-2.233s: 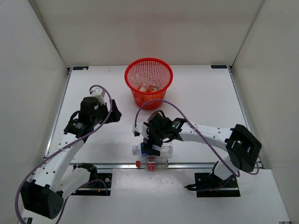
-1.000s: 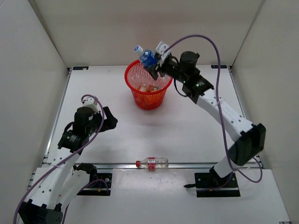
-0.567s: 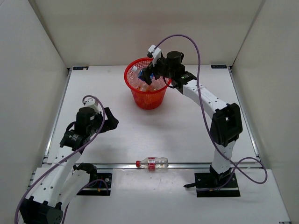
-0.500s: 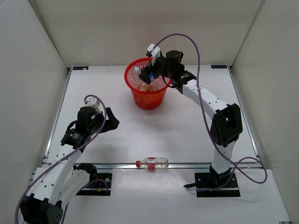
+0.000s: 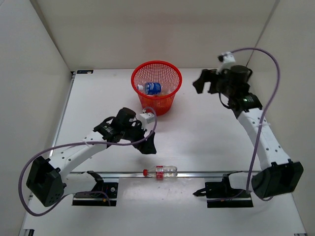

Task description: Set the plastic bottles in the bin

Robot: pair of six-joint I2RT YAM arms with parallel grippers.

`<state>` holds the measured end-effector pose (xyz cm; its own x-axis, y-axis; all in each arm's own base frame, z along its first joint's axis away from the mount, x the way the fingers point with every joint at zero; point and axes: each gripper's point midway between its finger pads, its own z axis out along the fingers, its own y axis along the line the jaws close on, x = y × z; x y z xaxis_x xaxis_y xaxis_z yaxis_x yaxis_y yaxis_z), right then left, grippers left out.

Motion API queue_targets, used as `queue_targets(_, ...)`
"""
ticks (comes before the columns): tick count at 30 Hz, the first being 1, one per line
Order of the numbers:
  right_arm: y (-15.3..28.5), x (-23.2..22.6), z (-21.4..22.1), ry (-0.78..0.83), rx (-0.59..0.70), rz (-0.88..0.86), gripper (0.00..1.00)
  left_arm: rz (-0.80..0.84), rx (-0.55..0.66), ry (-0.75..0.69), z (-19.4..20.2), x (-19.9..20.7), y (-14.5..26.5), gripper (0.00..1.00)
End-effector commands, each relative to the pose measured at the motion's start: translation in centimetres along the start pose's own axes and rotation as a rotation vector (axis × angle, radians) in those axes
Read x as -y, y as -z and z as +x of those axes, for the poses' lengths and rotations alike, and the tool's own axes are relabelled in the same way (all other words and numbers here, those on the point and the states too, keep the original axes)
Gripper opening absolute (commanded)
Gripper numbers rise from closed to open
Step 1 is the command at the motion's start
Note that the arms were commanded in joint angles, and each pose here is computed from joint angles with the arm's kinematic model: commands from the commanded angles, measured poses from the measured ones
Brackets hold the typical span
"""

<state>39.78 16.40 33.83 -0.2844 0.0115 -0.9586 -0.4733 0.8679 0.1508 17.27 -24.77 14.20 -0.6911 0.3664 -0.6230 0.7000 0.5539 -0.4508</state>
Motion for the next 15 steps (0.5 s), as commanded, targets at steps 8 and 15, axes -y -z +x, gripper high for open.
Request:
queue_targets(8,10.0,8.2,9.4,-0.324,-0.12,0.242,1.0,0.247,-0.264,-0.254,3.8,5.8,-5.1,0.99)
queue_targets(15,10.6,9.5,13.4,-0.36,-0.197,0.288,0.99,0.202,-0.435,-0.307,8.6,5.7,-7.0,0.99)
